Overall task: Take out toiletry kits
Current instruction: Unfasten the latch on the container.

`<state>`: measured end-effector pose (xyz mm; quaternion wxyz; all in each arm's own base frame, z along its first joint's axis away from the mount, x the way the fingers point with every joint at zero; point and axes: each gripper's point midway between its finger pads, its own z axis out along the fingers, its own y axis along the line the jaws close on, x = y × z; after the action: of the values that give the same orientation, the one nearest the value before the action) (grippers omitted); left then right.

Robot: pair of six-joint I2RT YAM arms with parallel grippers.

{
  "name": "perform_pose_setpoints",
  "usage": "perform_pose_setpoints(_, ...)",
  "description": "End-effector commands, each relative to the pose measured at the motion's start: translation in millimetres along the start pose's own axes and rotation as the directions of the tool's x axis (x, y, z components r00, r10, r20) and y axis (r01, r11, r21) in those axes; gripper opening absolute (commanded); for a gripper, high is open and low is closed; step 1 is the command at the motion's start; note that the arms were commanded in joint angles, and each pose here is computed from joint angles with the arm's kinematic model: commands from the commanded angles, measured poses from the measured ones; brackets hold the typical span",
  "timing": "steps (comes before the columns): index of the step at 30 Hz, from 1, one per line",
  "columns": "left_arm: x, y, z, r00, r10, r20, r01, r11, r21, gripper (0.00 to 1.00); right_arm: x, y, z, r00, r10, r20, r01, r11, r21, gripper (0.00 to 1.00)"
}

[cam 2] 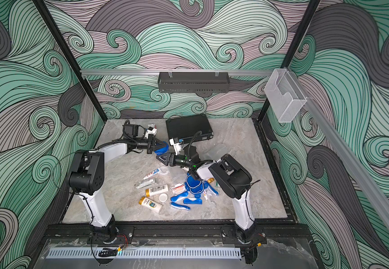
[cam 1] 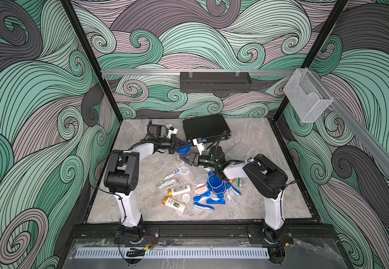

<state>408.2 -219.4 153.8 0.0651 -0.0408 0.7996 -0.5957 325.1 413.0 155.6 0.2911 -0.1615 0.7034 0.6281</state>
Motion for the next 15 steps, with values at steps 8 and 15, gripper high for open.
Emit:
perform_pose_setpoints(8,18.4,80.0,16.2,0.985,-0.172,0.008,0.17,0.964,-0.203,0.0,-26.3,96.1,-10.0,0.96,-0.265,0.096,0.281,0.907,-0.314,0.59)
perform_pose_setpoints(15,23.4,82.6,18.9,0.986,-0.169,0.0,0.165,0.961,-0.222,0.0,-34.2,94.1,-8.7,0.958,-0.256,0.13,0.283,0.915,-0.289,0.58)
